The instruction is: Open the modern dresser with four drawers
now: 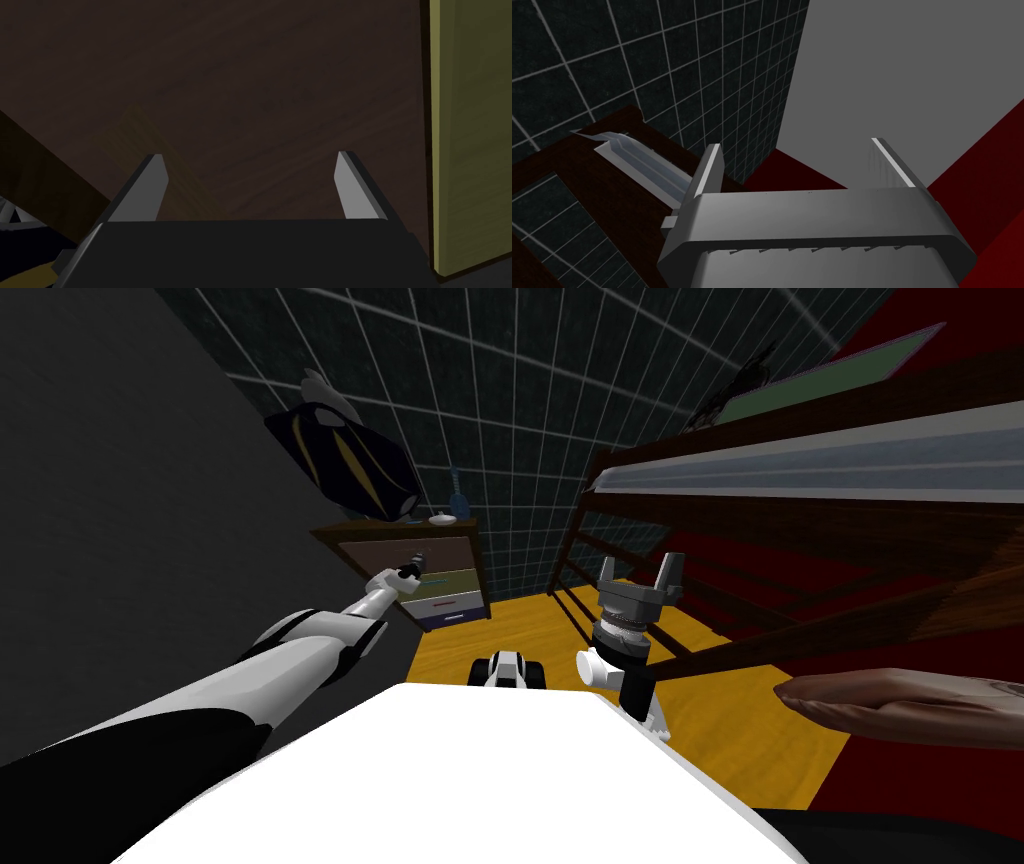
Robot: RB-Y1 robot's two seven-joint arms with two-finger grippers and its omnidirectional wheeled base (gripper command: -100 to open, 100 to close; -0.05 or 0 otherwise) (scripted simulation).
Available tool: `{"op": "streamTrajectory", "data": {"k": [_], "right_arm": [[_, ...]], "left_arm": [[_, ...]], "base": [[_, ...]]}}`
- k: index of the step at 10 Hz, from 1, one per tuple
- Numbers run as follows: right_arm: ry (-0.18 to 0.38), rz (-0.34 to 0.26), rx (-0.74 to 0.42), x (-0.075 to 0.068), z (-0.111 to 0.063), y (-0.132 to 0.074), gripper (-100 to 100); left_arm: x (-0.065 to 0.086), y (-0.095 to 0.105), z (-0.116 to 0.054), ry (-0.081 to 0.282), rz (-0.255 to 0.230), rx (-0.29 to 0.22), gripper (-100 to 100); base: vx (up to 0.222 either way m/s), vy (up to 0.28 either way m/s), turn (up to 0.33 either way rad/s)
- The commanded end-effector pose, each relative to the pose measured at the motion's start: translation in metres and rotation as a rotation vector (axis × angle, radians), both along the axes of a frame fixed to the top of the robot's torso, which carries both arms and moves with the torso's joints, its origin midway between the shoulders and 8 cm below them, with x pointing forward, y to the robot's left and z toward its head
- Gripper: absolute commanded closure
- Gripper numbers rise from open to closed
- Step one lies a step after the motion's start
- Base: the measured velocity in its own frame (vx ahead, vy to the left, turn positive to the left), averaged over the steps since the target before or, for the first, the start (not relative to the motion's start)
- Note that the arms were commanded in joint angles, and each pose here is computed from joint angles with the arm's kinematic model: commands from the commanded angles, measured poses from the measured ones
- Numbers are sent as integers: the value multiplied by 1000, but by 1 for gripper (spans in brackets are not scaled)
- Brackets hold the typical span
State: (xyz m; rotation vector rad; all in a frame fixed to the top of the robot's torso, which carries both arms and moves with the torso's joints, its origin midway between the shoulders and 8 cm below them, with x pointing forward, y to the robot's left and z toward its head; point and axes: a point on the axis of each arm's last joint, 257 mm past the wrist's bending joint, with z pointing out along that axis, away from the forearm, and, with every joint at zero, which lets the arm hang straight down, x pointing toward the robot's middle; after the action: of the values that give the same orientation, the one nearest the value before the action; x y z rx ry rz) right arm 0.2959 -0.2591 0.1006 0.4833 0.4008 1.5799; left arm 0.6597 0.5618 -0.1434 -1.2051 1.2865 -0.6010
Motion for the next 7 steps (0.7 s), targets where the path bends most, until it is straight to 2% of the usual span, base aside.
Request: {"op": "streamTrajectory", "data": {"k": [1,2,3,4,5,6,7], "right_arm": [[0,0,0,0,0,0,0],[0,0,0,0,0,0,0],[0,0,0,0,0,0,0],[0,0,0,0,0,0,0],[0,0,0,0,0,0,0],[0,0,0,0,0,0,0],[0,0,0,0,0,0,0]], "left_arm": [[12,-2,22,-15,-15,34,-100],[16,1,32,-23,0,28,-100],[24,-5,50,-49,-9,28,-100],[22,-6,45,-44,-13,30,-100],[24,-5,50,-49,-9,28,-100],[23,-5,46,-43,-7,28,-100],[14,3,36,-44,15,-2,100]], "base": [[-34,14,-8],[-21,-1,1],[0,0,0],[29,16,-10],[23,12,-12],[8,3,-3],[78,-25,-101]]}}
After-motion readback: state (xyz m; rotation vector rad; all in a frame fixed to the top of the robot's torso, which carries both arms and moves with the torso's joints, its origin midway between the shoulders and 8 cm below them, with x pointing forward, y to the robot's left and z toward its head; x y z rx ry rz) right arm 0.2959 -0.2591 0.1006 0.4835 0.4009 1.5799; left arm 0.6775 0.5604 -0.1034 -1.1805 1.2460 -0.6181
